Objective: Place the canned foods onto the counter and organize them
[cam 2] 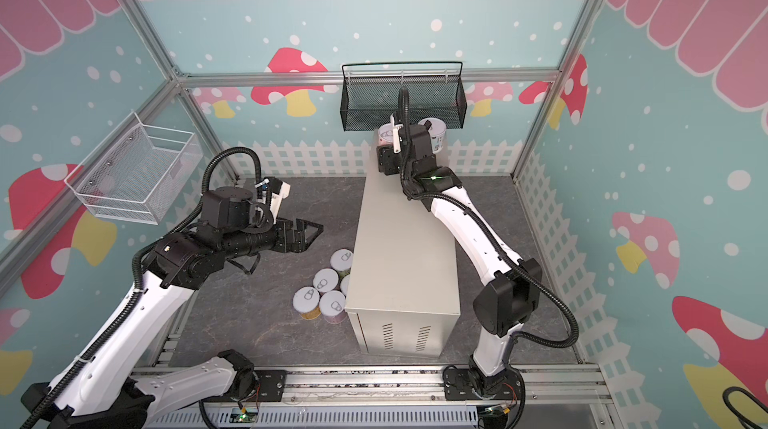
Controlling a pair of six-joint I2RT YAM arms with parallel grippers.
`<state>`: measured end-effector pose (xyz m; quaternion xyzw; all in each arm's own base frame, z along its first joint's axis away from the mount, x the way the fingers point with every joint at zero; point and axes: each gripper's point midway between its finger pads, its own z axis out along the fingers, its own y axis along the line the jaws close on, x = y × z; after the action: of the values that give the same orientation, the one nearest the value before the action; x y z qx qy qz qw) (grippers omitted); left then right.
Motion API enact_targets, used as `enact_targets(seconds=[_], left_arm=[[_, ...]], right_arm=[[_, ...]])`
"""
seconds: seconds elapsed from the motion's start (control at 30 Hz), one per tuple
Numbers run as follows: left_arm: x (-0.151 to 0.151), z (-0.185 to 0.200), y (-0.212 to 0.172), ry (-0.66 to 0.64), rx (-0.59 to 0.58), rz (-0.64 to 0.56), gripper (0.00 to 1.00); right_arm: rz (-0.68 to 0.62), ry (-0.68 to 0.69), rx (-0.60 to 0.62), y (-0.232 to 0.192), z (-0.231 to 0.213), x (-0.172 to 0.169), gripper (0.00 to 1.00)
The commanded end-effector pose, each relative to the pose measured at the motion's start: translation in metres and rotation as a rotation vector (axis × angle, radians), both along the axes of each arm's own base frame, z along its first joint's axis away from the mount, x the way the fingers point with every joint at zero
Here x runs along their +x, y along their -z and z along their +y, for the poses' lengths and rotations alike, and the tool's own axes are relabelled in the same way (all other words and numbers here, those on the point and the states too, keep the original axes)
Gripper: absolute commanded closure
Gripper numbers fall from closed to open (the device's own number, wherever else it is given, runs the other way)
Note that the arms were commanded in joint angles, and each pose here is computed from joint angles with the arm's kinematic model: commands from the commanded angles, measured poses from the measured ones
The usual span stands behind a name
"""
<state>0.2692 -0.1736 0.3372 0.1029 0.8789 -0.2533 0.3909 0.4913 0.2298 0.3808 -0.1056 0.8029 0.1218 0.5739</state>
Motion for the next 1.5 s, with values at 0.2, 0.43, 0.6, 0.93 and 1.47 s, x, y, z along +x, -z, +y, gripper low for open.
enact_targets(seconds=[0.2, 0.43, 0.6, 0.93, 1.47], left_arm=[[0.0, 0.004, -0.02, 0.014, 0.013, -0.055, 0.01], [0.019, -0.016, -0.049, 0.059, -0.026, -0.088, 0.01], [0.048, -0.038, -0.061, 0.085, -0.063, -0.094, 0.01], [0.103, -0.096, -0.07, 0.127, -0.009, -0.152, 0.02], [0.172, -0.15, -0.065, 0.094, 0.136, -0.291, 0.25]], right_arm=[[0.003, -0.006, 0.062, -0.006, 0.004, 0.002, 0.1], [0.004, -0.082, 0.089, -0.016, -0.006, -0.051, 0.04], [0.036, -0.164, 0.091, -0.014, -0.024, -0.119, 0.01], [0.074, -0.054, 0.0, -0.014, -0.104, -0.226, 0.01], [0.039, -0.046, -0.006, -0.012, -0.132, -0.273, 0.02]])
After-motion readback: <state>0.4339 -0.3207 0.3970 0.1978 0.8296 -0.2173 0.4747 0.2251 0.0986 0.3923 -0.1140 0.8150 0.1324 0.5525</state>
